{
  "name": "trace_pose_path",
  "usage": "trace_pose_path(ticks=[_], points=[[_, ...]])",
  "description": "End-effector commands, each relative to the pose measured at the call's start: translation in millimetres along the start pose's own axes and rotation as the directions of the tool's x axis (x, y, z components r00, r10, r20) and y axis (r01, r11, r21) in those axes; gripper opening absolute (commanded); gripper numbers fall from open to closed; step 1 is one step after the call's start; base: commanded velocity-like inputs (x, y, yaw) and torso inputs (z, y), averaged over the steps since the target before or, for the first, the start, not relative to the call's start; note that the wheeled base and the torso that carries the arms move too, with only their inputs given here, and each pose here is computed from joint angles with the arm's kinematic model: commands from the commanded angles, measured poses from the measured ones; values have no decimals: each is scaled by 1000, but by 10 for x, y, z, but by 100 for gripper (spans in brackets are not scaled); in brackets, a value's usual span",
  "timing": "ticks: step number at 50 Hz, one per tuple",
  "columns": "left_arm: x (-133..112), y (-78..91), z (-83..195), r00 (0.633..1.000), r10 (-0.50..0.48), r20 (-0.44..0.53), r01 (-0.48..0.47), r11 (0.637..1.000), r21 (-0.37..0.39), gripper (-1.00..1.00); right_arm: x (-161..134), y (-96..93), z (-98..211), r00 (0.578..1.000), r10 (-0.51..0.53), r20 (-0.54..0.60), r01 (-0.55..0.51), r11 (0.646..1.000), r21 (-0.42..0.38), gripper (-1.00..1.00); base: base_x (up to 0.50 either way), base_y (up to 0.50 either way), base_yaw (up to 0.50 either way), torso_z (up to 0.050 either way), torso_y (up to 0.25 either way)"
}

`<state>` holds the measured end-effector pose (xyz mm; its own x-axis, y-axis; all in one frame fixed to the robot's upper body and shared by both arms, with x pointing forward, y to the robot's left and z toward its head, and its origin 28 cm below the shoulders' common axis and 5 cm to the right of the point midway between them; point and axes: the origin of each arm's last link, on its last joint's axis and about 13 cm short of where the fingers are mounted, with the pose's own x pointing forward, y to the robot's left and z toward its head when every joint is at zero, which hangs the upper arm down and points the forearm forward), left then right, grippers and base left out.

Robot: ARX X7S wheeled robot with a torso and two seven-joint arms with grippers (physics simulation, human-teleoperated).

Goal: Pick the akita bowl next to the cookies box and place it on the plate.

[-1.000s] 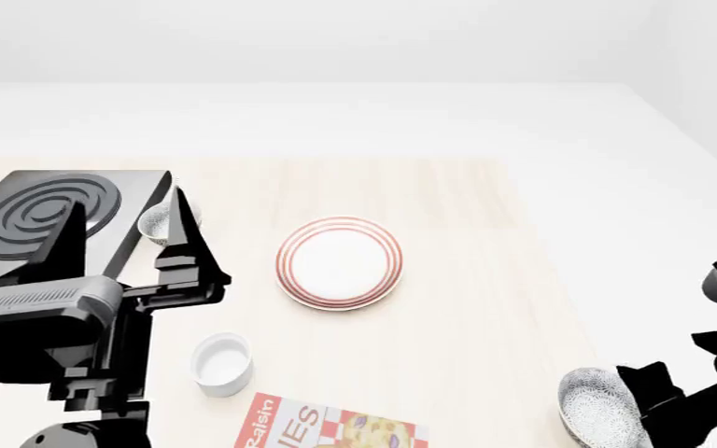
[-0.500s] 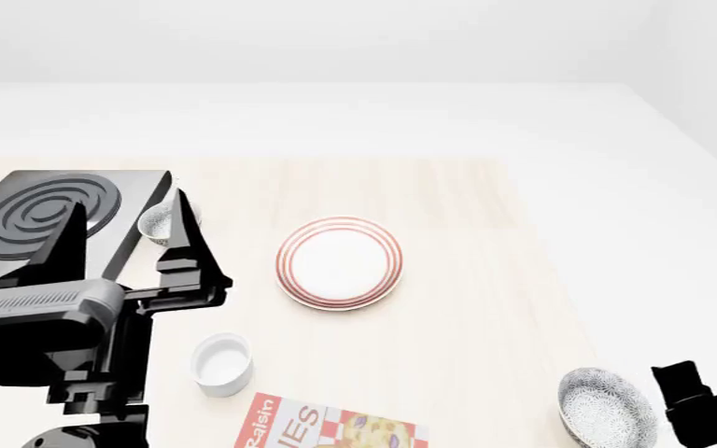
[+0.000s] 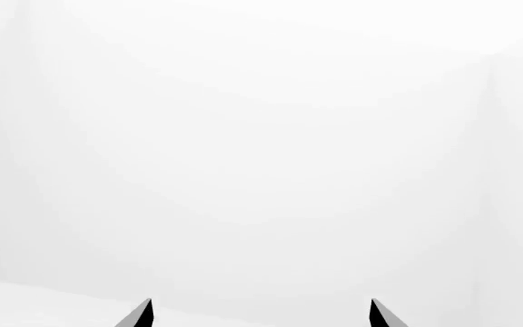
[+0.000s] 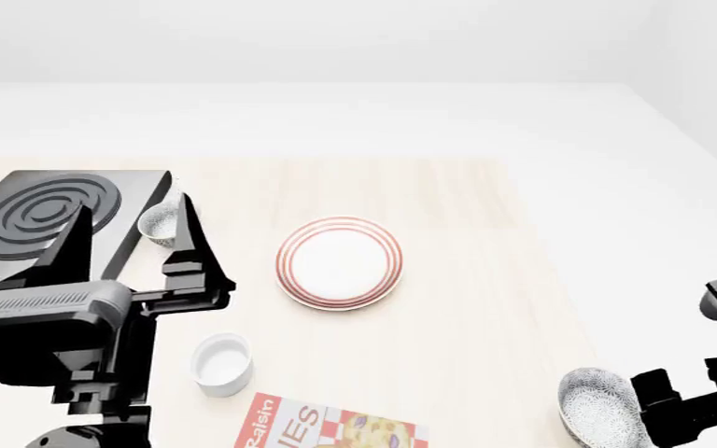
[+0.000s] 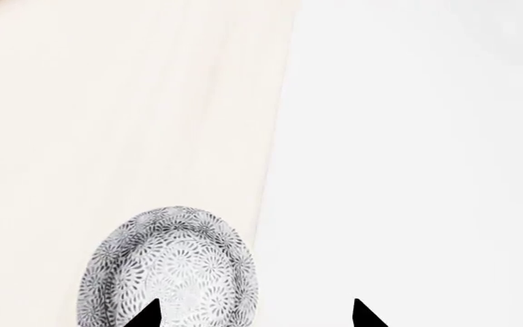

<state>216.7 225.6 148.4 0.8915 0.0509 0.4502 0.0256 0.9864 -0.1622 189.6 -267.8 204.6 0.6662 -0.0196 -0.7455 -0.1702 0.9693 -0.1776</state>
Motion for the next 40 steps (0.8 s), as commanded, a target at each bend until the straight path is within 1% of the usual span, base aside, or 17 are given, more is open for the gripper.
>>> trace_pose_path(ticks=[1, 5, 11, 15, 24, 31, 35, 39, 40], points=[[-8, 25, -19, 1000, 6, -4, -6, 1000, 1, 100, 166, -1, -61, 999, 9, -46, -8, 1000, 27, 100, 0, 0, 0, 0, 0], [-31, 39, 0, 1000, 7, -5, -7, 1000, 1, 100, 193, 20, -89, 998, 17, -60, -16, 1000, 20, 100, 0, 0, 0, 0, 0], [-27, 34, 0, 1000, 5, -6, -5, 1000, 3, 100, 183, 16, -128, 998, 13, -67, -11, 999, 36, 100, 0, 0, 0, 0, 0], [-30, 35, 2, 1000, 4, -3, -4, 1000, 5, 100, 220, 25, -160, 996, 30, -89, -27, 999, 38, 100, 0, 0, 0, 0, 0], [-8, 32, -34, 1000, 5, -9, -4, 1000, 8, 100, 281, -62, -156, 997, -2, -72, 8, 996, 85, 100, 0, 0, 0, 0, 0], [-19, 36, -43, 1000, 2, -10, -2, 1000, 9, 100, 329, -93, -194, 997, -22, -71, 30, 994, 106, 100, 0, 0, 0, 0, 0], [-11, 40, -48, 1000, 2, -13, -2, 1000, 11, 100, 363, -90, -208, 998, -19, -63, 26, 993, 117, 100, 0, 0, 0, 0, 0], [-16, 41, -54, 1000, 1, -12, -1, 1000, 12, 100, 419, -88, -243, 997, -13, -75, 22, 992, 121, 100, 0, 0, 0, 0, 0], [-15, 43, -61, 1000, 2, -12, -1, 1000, 12, 100, 444, -71, -264, 996, 2, -86, 8, 993, 116, 100, 0, 0, 0, 0, 0]])
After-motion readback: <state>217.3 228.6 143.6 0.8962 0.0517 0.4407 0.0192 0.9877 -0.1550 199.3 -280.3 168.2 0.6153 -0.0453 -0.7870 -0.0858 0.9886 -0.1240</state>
